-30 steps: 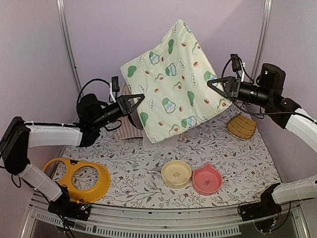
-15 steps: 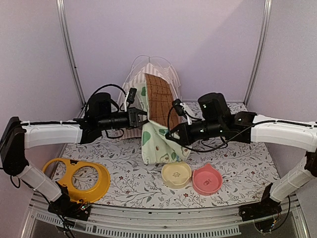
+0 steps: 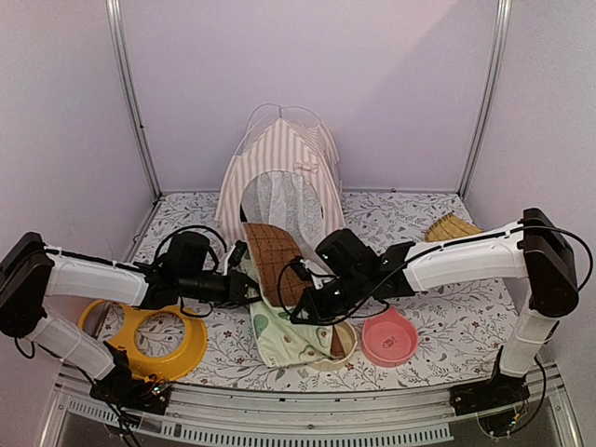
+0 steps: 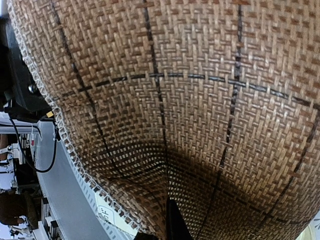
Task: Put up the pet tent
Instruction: Pick up the cushion from the center of the board.
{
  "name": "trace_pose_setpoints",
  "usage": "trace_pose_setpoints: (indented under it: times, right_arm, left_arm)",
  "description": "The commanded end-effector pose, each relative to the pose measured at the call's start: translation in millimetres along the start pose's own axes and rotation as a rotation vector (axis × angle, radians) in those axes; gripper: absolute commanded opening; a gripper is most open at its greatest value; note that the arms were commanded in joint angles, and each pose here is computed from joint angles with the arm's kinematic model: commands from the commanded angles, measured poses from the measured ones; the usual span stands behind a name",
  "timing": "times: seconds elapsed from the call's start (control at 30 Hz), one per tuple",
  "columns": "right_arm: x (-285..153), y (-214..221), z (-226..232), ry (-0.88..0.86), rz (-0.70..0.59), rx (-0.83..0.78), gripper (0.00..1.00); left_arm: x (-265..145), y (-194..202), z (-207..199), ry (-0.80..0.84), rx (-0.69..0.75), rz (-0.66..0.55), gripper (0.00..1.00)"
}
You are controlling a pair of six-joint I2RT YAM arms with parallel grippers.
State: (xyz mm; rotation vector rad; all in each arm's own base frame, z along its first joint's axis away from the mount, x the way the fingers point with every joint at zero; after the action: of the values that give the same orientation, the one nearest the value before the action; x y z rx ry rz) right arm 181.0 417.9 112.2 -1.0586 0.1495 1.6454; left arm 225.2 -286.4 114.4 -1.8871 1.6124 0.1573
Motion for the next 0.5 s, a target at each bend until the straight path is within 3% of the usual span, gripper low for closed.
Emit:
trace_pose_setpoints:
  times: [0.0, 0.1, 0.27, 0.47]
  right_arm:
    - [6.4, -15.4, -3.5, 0.034, -0.043, 0.050, 0.00]
    - [7.8, -15.9, -6.4, 0.048, -0.046, 0.069, 0.00]
    - [11.7, -18.7, -5.6, 0.043, -0.048, 0.084, 0.00]
    - [21.8, -11.9, -10.6, 0.038, -0.010, 0.092, 0.00]
  left_arm:
    - [-7.1, 11.0, -3.6, 0.032, -0.012, -0.021, 0.33]
    - [-15.5, 12.7, -3.1, 0.058, -0.025, -0.065, 0.46]
    - [-29.9, 18.0, -7.3, 0.135, -0.012, -0.128, 0.56]
    - [-43.8, 23.9, -13.0, 0.203, 0.025, -0.180, 0.79]
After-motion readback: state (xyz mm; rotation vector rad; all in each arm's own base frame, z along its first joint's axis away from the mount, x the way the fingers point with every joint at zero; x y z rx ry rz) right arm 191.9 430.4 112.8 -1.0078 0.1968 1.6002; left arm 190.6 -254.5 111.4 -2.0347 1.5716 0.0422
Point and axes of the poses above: each gripper's point midway between its finger pads, its own x axis out along the fingers, its own z axis along the line the jaws close on, y = z × x, the point moved 2 cm from there along -x, back along the fingers, and after that the axes turned 2 degrees about -x, right-handed, at the moved point
